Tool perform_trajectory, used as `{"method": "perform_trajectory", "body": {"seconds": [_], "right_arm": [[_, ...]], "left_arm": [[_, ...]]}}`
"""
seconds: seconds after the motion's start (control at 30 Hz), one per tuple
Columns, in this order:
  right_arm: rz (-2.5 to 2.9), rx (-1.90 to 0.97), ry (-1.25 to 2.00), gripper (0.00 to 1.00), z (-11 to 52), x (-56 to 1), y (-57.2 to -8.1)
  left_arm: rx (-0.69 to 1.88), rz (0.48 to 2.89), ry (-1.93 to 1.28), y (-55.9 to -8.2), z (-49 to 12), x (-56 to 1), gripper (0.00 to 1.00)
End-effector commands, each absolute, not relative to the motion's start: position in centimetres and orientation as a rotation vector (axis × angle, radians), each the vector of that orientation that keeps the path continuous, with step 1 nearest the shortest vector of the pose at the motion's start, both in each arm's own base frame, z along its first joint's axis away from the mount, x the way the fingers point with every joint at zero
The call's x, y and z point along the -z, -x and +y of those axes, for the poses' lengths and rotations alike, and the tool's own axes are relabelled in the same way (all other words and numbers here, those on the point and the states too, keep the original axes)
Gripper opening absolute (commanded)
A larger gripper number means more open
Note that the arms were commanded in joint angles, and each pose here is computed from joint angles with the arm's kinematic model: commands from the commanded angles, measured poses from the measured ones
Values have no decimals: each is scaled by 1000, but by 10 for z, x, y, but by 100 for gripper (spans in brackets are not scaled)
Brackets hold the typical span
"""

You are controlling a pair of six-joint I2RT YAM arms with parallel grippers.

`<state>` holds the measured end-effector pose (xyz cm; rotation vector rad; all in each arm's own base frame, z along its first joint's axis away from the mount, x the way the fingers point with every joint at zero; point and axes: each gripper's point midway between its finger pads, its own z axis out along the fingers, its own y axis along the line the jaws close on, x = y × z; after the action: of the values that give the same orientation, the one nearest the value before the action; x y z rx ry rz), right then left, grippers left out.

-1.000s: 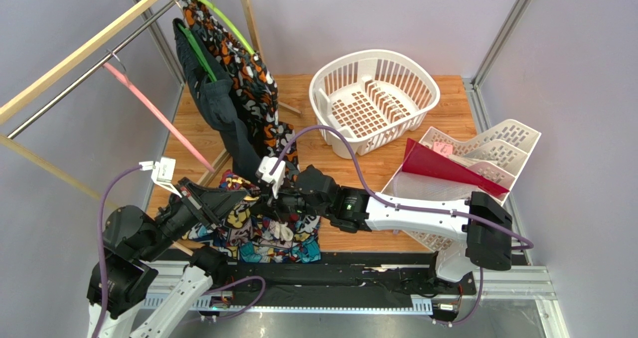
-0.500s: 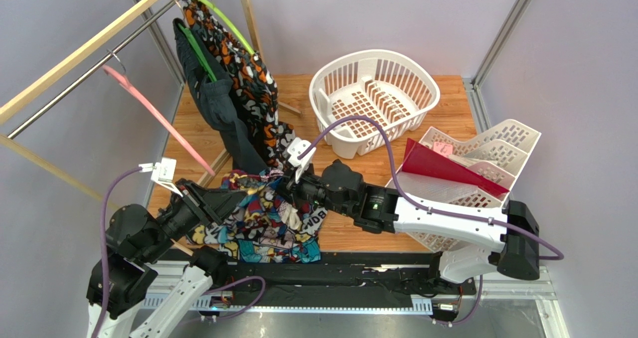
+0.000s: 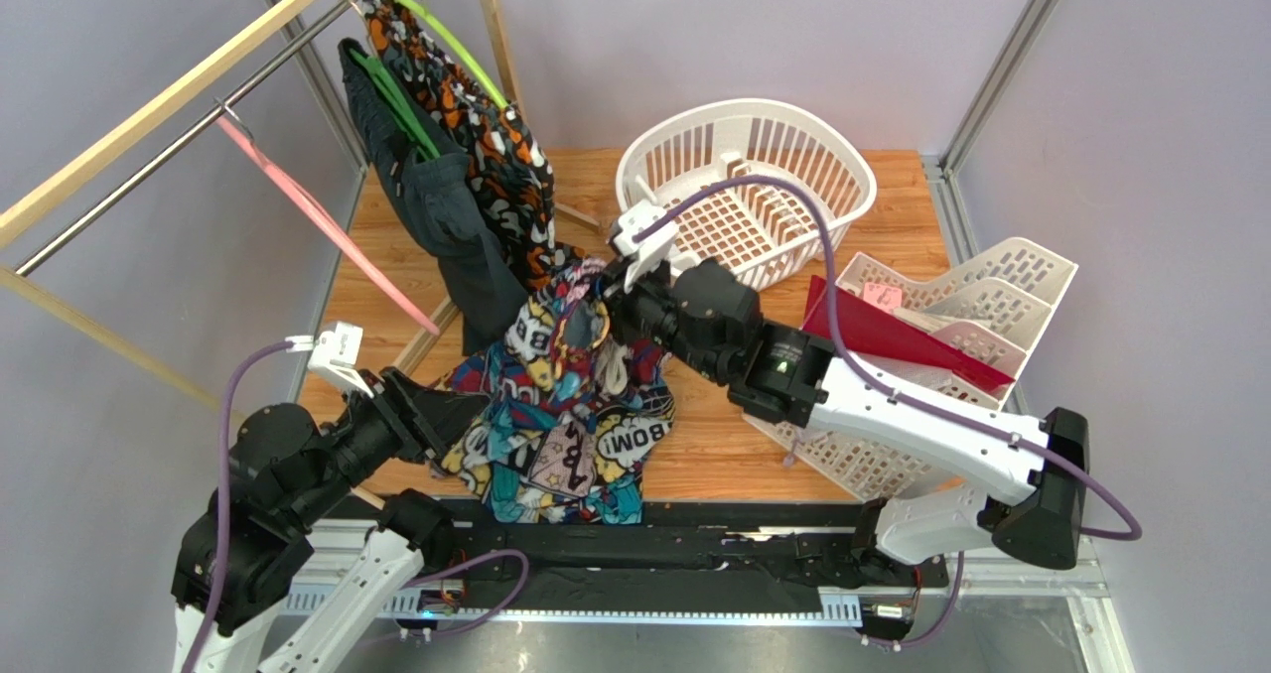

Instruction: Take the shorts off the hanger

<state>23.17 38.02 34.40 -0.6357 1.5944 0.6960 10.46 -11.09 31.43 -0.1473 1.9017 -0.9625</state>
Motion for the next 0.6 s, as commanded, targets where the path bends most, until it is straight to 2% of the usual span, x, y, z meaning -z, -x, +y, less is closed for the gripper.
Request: {"method": "perform_trajectory", "body": {"seconds": [0.0, 0.37, 0.57], "right_arm": [[1365, -703, 478, 0, 343, -463, -248], [1179, -558, 339, 0, 281, -569, -288], [1091, -582, 213, 0, 250, -622, -321]], "left_arm": [[934, 1930, 141, -102, -108, -307, 57], [910, 1953, 148, -105, -107, -296, 56], [927, 1950, 139, -109, -111, -299, 56]]}}
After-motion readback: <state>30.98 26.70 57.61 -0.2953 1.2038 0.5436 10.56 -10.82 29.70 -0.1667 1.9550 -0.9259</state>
